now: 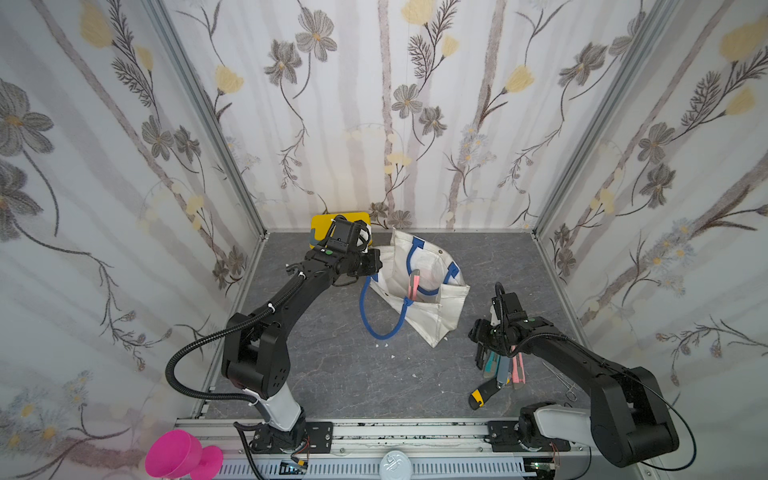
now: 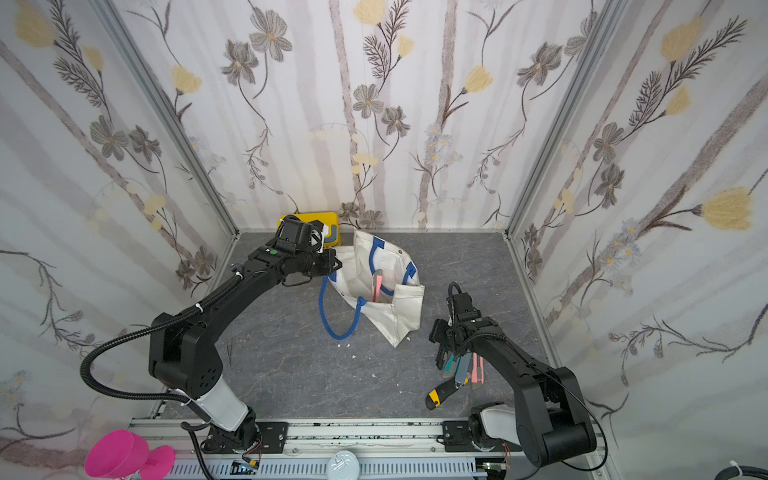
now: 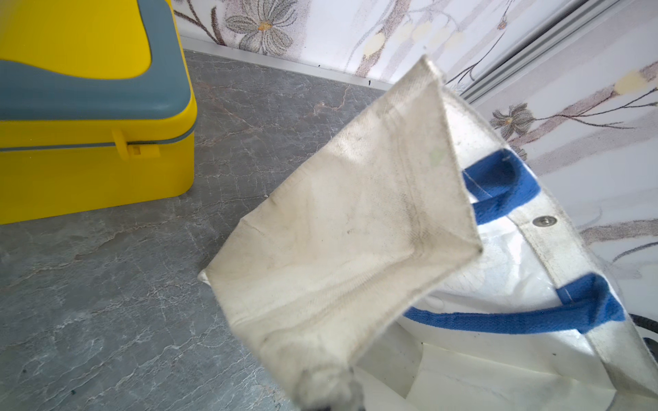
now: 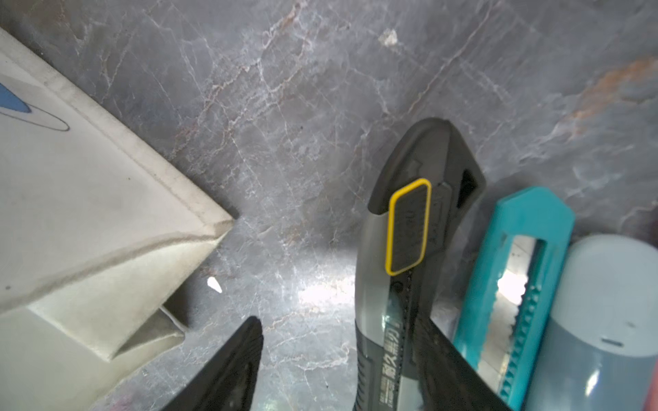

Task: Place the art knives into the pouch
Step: Pick up the utility knife at the center of the board, then place the utility knife in the pouch.

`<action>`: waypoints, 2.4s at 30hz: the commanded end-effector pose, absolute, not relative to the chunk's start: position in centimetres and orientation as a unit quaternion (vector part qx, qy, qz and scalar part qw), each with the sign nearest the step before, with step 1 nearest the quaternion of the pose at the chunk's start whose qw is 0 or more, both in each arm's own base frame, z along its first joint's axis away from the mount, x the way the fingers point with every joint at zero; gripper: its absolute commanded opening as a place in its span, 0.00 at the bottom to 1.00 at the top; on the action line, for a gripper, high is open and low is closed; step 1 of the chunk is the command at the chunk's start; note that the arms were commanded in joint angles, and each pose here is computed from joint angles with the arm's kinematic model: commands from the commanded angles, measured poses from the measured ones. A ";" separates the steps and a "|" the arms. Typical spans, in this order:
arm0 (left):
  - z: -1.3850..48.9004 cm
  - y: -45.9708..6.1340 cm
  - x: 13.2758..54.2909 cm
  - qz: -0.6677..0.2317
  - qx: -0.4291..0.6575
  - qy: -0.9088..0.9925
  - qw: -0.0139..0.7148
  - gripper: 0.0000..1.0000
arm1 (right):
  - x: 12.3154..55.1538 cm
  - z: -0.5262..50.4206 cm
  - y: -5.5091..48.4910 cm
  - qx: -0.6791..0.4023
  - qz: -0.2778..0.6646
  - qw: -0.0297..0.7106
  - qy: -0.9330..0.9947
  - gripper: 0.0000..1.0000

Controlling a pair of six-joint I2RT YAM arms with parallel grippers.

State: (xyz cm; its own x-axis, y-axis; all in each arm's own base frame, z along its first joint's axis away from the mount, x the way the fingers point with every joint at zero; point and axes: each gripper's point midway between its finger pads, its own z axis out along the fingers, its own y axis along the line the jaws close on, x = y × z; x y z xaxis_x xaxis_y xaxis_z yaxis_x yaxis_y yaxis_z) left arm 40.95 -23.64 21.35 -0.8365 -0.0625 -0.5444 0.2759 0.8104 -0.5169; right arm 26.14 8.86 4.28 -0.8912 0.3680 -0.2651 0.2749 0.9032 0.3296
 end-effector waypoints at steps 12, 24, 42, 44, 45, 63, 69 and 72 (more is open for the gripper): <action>21.5 -23.9 41.3 -0.309 0.064 0.905 0.284 0.00 | 28.3 4.0 7.1 0.154 0.076 0.188 0.967 0.69; 21.6 -23.9 41.2 -0.311 0.065 0.904 0.285 0.00 | 29.4 2.4 6.7 0.153 0.057 0.189 0.968 0.44; 21.3 -24.0 41.2 -0.312 0.064 0.905 0.281 0.00 | 32.5 11.0 6.8 0.147 0.083 0.300 0.939 0.11; 21.3 -24.1 41.2 -0.312 0.064 0.905 0.281 0.00 | 32.9 13.3 6.5 0.148 0.079 0.321 0.932 0.11; 21.3 -24.1 41.2 -0.312 0.064 0.905 0.281 0.00 | 33.3 14.8 6.5 0.146 0.080 0.334 0.928 0.11; 21.3 -23.9 41.3 -0.308 0.062 0.906 0.284 0.00 | 36.1 32.5 13.5 0.075 0.179 0.480 0.855 0.06; 21.4 -23.9 41.2 -0.310 0.063 0.905 0.285 0.00 | 36.2 34.4 17.5 0.035 0.211 0.482 0.850 0.05; 21.4 -23.9 41.2 -0.309 0.063 0.905 0.285 0.00 | 36.4 36.3 18.6 0.024 0.223 0.495 0.839 0.05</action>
